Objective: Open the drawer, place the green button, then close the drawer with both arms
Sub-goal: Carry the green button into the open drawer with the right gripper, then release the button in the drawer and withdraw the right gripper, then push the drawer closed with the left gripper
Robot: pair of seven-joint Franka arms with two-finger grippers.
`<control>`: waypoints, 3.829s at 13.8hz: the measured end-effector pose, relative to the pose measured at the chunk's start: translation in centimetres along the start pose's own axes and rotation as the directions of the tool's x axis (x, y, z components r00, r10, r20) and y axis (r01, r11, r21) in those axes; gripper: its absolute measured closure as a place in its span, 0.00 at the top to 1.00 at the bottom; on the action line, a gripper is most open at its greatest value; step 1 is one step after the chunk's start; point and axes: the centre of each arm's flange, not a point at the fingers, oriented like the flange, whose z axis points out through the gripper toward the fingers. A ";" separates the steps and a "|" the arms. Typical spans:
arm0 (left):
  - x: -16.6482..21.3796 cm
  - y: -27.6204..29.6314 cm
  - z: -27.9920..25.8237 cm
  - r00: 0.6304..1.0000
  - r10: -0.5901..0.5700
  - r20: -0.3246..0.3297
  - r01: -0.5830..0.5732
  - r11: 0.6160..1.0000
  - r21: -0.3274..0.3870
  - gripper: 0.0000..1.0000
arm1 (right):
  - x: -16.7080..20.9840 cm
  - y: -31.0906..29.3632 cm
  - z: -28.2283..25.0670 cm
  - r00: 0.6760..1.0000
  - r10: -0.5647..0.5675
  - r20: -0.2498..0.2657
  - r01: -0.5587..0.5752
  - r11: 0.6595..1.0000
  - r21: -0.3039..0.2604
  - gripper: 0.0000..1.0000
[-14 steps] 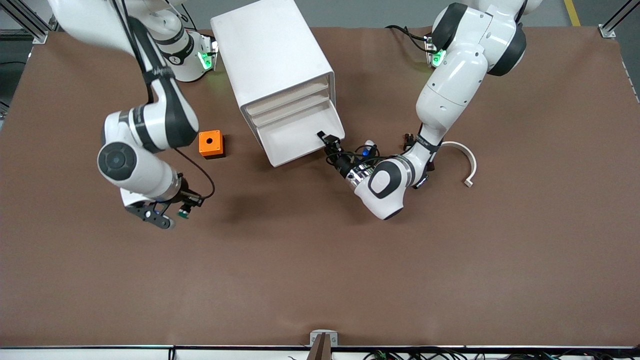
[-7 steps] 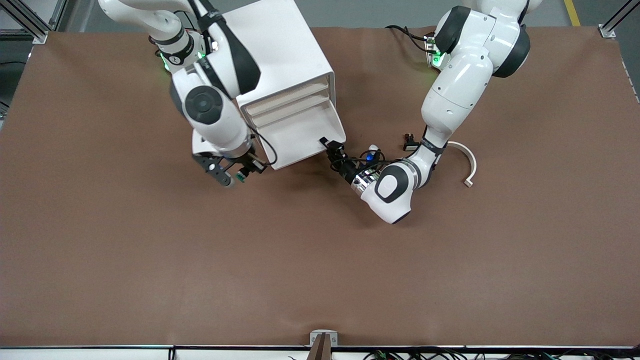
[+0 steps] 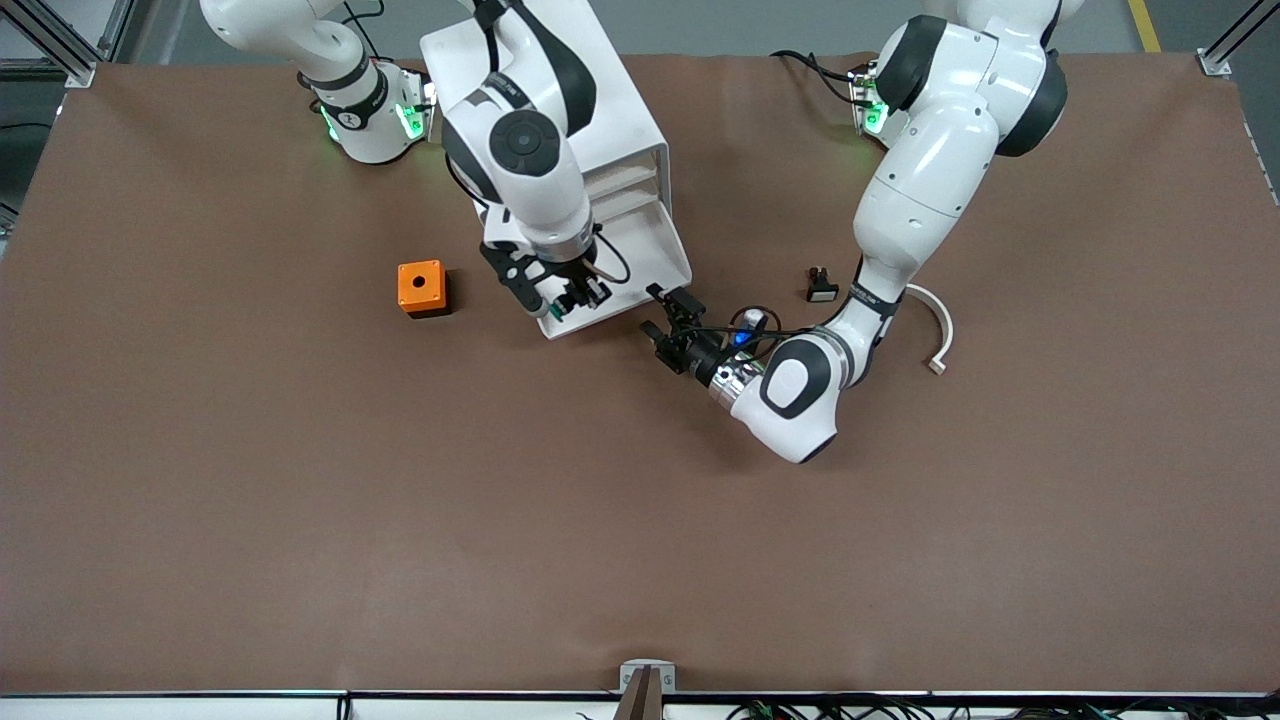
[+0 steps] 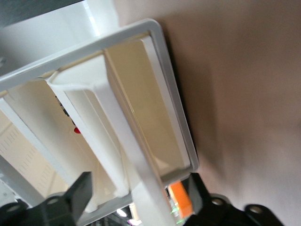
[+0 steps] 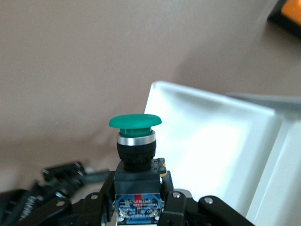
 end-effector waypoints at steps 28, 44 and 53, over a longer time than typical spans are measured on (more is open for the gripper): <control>-11.5 -10.3 -11.9 0.015 0.472 -0.882 -0.947 0.288 0.139 1.00 | -1.3 -3.2 -1.2 0.998 -0.021 -0.054 0.016 0.995 -0.097 1.00; -13.8 -10.5 5.6 -0.227 0.422 -0.878 -0.879 0.299 0.371 1.00 | 40.6 11.4 -20.9 0.641 -0.760 0.107 0.767 0.637 -0.075 1.00; -11.7 -9.7 13.0 -0.264 0.464 -0.846 -0.835 0.329 0.441 1.00 | 45.3 15.3 -24.0 0.611 -0.785 0.103 0.792 0.608 -0.057 1.00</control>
